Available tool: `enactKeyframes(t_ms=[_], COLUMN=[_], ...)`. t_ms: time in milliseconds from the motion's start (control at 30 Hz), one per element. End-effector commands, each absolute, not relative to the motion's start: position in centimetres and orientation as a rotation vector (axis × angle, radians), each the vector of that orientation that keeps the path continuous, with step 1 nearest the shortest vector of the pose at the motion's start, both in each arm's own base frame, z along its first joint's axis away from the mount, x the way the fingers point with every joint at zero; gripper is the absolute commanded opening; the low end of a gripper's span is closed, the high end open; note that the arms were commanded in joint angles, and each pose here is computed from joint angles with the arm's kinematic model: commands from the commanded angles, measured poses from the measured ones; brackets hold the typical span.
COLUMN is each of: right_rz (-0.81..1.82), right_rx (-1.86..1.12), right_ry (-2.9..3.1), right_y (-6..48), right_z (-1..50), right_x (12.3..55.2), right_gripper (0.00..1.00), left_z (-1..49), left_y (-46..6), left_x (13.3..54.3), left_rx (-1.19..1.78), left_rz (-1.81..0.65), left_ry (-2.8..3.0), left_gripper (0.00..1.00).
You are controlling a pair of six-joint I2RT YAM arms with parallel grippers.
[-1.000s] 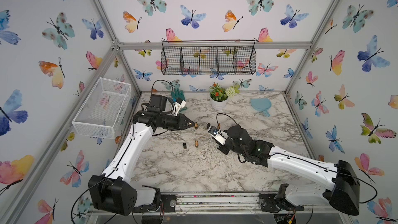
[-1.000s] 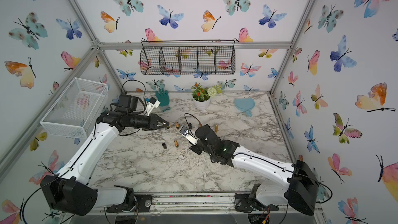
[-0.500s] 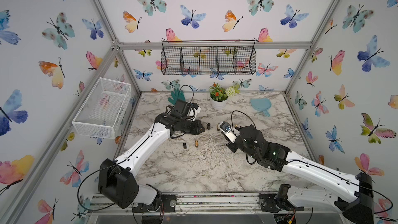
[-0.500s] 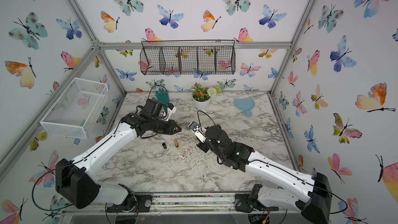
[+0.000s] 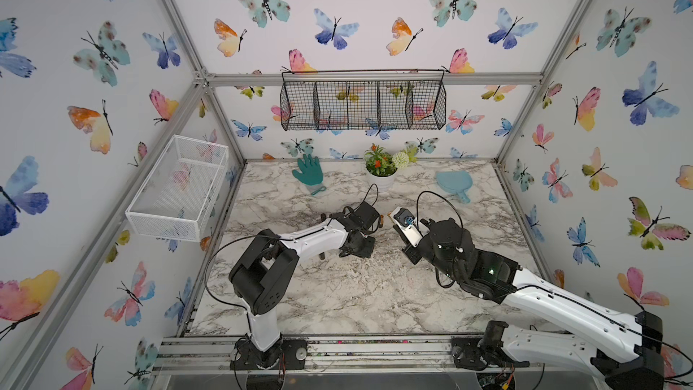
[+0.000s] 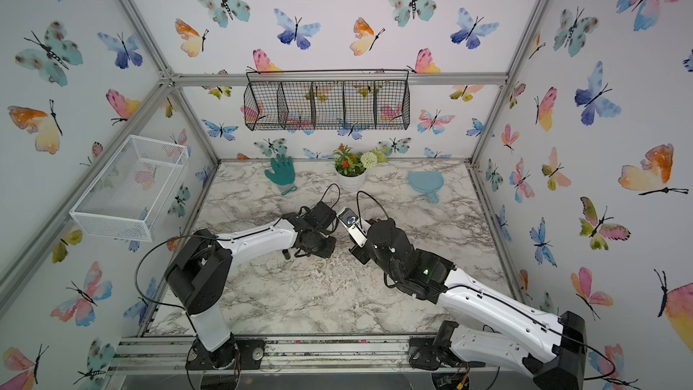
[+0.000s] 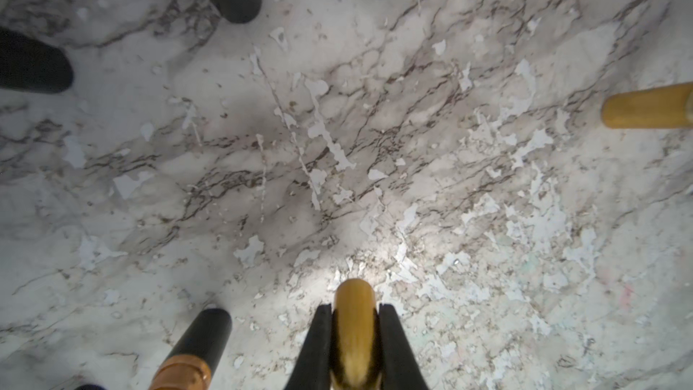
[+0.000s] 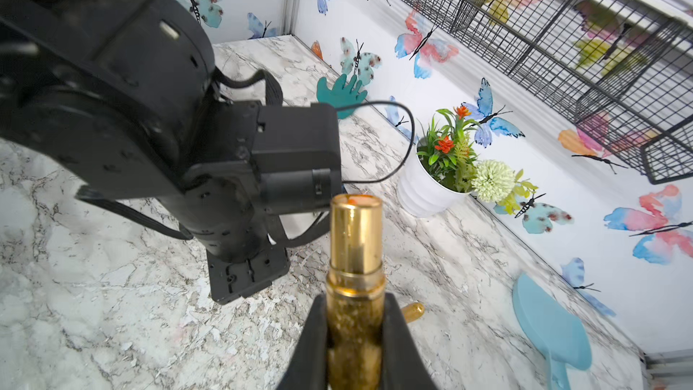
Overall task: Open the lipstick cap
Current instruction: Place the cover at the center of the board.
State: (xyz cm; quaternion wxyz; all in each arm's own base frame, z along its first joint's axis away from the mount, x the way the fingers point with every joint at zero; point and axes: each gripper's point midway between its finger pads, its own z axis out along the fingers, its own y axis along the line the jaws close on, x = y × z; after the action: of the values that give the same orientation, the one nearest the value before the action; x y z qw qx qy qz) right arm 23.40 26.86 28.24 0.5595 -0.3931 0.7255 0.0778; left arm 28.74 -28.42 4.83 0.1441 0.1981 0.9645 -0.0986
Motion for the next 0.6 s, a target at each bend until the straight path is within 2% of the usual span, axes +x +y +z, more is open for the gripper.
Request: enactKeyframes(t_ms=[0,100,400,500,567], right_rz=[0.169,0.164,0.155,0.154,0.155], right_rx=[-0.920,-0.923,-0.933,-0.934,-0.935], right_ry=[1.731,1.730,1.737,1.737,1.736], right_y=[26.6,26.7,26.8,26.8,26.8], right_z=[27.4,27.3,26.7,26.6,26.7], right_x=[23.5,23.6,23.6,23.7,23.7], right_gripper=[0.02,0.02,0.02,0.02,0.02], left_z=[4.8,3.9,2.5,2.4,2.6], left_y=[-28.9,-28.9,-27.9,-28.0,-28.2], left_x=[29.5,29.3,29.1,29.0,29.0], left_rx=[0.585,0.597,0.620,0.632,0.636], left_rz=[-0.246,-0.224,-0.112,-0.112,-0.124], left_ry=[2.743,2.756,2.781,2.786,2.785], left_gripper=[0.10,0.13,0.15,0.21,0.32])
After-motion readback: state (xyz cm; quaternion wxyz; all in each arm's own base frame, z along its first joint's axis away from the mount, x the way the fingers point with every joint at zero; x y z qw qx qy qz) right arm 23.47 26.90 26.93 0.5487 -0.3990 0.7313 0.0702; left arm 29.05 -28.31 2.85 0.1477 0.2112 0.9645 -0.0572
